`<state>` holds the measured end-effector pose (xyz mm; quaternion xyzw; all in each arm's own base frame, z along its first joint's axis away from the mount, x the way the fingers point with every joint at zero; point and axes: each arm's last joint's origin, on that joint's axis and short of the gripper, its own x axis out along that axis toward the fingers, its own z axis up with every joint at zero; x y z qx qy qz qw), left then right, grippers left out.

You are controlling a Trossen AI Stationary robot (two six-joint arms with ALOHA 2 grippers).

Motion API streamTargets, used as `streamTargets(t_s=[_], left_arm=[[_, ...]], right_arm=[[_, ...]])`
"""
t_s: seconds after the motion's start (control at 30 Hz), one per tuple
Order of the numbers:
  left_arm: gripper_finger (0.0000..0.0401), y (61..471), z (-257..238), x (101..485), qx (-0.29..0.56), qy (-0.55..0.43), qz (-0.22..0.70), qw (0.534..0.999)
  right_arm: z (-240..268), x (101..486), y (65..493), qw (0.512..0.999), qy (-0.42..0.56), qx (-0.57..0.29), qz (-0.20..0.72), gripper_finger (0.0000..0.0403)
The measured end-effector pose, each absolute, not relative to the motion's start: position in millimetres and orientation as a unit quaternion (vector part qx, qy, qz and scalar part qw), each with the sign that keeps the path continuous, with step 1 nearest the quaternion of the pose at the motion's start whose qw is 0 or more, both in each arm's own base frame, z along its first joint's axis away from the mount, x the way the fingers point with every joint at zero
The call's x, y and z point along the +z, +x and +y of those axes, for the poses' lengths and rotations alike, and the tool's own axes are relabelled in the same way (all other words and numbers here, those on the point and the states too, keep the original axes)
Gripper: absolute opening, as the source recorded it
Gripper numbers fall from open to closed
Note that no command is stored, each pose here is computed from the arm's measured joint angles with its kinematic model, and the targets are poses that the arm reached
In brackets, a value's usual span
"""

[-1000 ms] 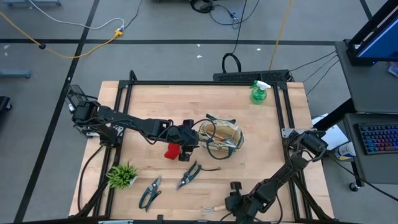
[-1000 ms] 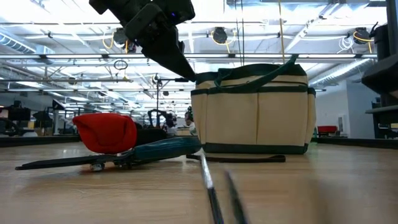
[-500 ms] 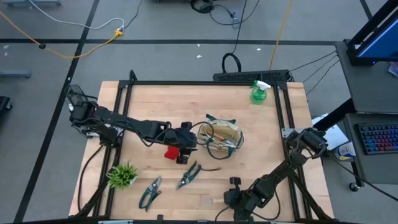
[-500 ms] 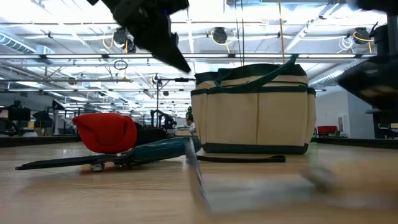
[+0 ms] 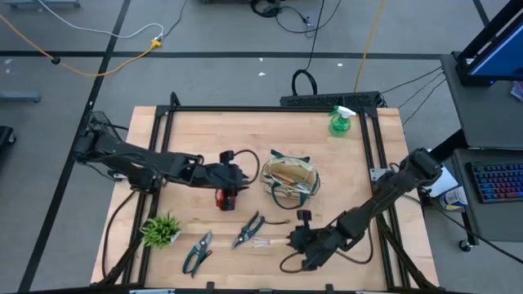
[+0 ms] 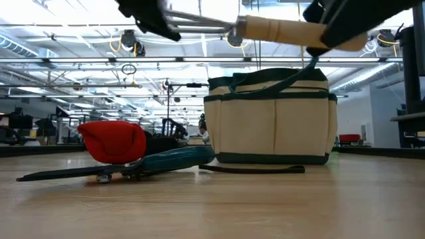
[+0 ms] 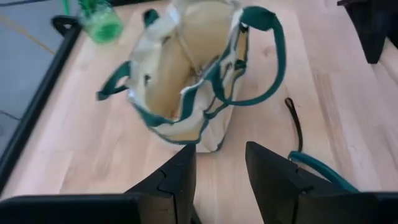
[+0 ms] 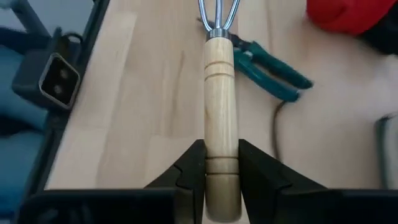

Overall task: Pick & Place Garden tools in Gardening bag
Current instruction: Put the brown hand rake into the gardening bag

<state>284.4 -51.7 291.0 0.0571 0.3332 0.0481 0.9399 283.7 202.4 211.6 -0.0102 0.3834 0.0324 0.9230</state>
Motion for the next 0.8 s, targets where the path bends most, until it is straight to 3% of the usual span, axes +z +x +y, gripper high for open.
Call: streamTargets(t_s=[0.37,0.8], left_arm=[[0.0145,265,-59,300,0.114,0.051,0.329,0.936],[0.0145,261,-63,298,0.126,0.01,0.339,0.932]], right_arm=[[162,252,285,0.938,-0.02,0.016,0.346,0.0065],[132,262,291,0.937,-0.059,-0.017,0.343,0.0067]])
